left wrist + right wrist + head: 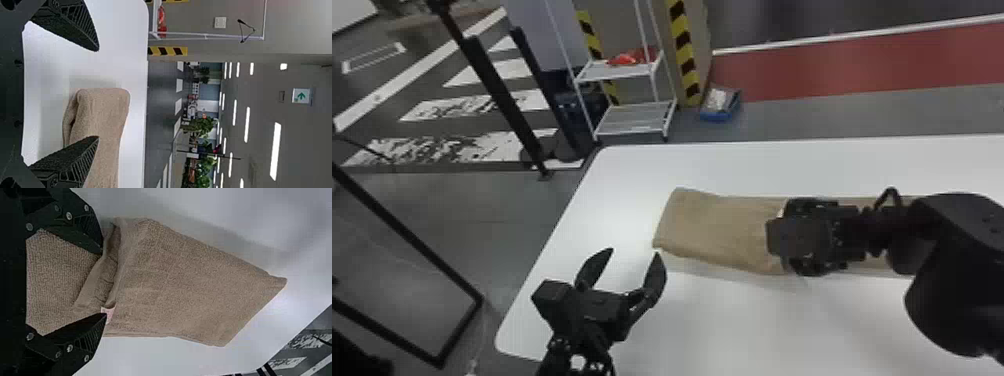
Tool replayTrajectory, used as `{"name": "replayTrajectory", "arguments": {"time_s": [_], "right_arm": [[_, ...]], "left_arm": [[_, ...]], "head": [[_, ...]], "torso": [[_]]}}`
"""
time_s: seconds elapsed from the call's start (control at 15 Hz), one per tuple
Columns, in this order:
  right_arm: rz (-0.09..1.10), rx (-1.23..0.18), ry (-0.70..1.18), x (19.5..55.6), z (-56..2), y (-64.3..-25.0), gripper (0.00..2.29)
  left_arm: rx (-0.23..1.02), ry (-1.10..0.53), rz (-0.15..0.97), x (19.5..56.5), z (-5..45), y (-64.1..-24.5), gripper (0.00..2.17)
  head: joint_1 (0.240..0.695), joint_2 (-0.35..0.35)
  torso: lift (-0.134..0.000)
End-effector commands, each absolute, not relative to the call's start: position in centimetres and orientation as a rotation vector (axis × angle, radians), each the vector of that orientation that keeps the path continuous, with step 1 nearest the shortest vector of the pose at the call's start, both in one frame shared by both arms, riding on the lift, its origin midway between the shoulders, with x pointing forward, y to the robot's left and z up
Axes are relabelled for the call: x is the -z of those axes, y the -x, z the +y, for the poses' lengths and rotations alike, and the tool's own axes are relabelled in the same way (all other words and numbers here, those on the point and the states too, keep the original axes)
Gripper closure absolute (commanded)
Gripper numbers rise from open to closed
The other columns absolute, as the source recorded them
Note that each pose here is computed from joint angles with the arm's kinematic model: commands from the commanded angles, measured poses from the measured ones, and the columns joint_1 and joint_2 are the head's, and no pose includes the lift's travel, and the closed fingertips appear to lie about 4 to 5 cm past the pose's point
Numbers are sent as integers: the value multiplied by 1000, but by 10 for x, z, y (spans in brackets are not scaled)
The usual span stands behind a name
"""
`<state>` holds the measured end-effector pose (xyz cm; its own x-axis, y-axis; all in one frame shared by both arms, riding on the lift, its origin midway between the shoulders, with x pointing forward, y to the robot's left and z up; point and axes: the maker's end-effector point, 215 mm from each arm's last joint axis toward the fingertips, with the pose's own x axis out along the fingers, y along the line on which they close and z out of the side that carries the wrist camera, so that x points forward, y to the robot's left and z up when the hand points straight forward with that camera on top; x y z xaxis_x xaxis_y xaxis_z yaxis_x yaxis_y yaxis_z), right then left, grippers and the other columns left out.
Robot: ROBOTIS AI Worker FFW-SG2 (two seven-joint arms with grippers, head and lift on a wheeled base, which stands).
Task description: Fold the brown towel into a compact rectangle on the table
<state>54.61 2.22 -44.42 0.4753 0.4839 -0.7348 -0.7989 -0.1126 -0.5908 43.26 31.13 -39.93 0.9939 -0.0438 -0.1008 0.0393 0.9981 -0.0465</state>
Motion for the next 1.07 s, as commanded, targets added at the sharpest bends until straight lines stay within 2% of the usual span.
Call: {"name": "replayTrajectory", "arguments": {"time_s": [0.0, 0.47, 0.67, 1.0], "right_arm": [[331, -1135, 1259, 445, 22, -544, 434], [340, -1161, 1211, 445, 32, -537, 478], [331, -1153, 1194, 440, 35, -543, 299], [325, -1194, 1094, 424, 46, -547, 292]], "left_arm": [[44, 49, 102, 400, 309, -433, 87], [50, 49, 110, 402, 307, -430, 87], [58, 49, 110, 402, 304, -429, 87], [59, 46, 109, 401, 304, -425, 87]], "head": [[695, 350], [695, 350], [695, 350], [695, 350]], "torso": [[-123], [-123], [-123], [-123]]}}
